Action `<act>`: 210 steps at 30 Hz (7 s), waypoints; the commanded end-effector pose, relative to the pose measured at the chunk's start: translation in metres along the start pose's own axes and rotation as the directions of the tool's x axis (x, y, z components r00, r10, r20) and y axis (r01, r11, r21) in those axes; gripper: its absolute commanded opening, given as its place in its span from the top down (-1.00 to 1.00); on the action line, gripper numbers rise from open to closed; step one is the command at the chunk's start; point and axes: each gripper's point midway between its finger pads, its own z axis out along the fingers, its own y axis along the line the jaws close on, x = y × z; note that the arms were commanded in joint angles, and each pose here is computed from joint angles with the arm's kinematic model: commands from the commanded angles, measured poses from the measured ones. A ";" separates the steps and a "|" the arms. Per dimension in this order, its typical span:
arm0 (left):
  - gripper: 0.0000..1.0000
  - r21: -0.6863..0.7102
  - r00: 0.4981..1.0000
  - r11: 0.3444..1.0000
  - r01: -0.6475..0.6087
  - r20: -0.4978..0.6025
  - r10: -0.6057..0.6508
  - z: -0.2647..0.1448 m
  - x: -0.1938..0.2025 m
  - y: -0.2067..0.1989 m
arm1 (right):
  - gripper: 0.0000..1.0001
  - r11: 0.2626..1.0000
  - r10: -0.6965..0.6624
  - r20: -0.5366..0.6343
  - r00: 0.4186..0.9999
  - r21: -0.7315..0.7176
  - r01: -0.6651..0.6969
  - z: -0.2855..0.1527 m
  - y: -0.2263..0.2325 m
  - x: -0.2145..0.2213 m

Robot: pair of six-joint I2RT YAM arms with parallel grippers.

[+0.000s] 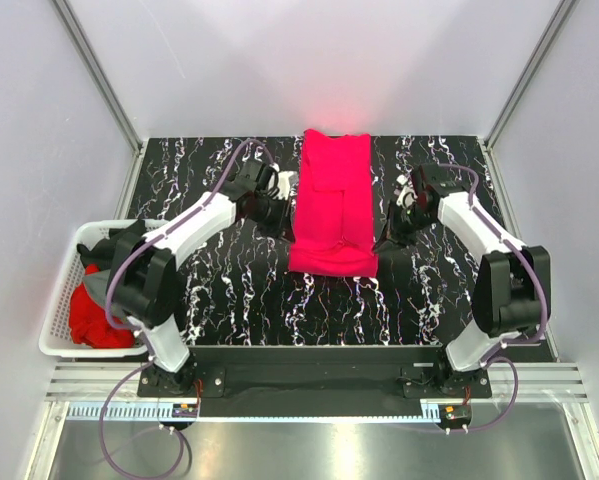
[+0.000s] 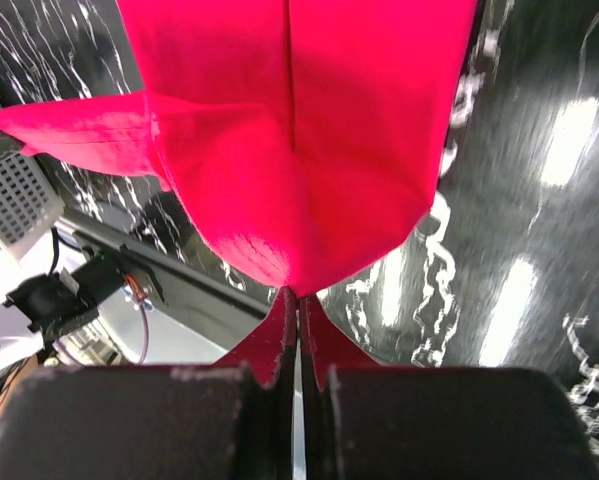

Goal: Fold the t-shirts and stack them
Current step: Fold the tshirt, then neatly place the folded tshirt to the corner

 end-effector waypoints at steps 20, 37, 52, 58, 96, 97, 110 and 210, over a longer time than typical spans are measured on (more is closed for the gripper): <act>0.12 -0.164 0.988 0.984 -0.065 0.127 0.087 0.051 -0.126 0.077 | 0.53 0.981 -0.188 0.170 0.967 0.078 0.177 0.044 -0.010 -0.167; -0.65 0.064 0.980 0.983 0.175 -0.106 -0.167 0.027 0.001 0.048 | 0.21 1.000 0.029 -0.094 0.995 -0.003 -0.029 0.044 -0.040 -0.012; -0.57 0.064 0.968 0.978 0.198 -0.171 -0.185 0.066 0.009 0.053 | 0.17 0.999 0.044 -0.114 0.992 0.012 -0.043 0.073 -0.050 -0.040; -0.46 0.064 0.966 0.978 0.200 -0.178 -0.186 0.077 0.005 0.058 | 0.16 0.998 0.053 -0.121 0.991 0.027 -0.050 0.080 -0.056 -0.044; 1.00 0.079 0.996 0.993 -0.090 -0.007 0.091 0.000 -0.028 0.004 | 1.00 0.991 0.025 -0.029 0.999 -0.133 -0.028 0.018 -0.011 -0.017; 1.00 0.081 0.995 0.992 -0.100 0.002 0.100 -0.004 -0.030 0.001 | 1.00 0.990 0.022 -0.021 1.000 -0.139 -0.024 0.013 -0.009 -0.015; 1.00 0.080 0.985 0.982 -0.172 -0.007 0.173 -0.023 -0.001 -0.016 | 1.00 0.982 -0.002 0.095 0.995 -0.185 0.019 -0.030 0.013 0.004; -0.70 0.035 0.973 0.987 -0.158 0.176 0.149 -0.013 -0.132 0.095 | 1.00 0.923 -0.384 0.245 0.890 0.113 0.368 -0.009 -0.129 -0.281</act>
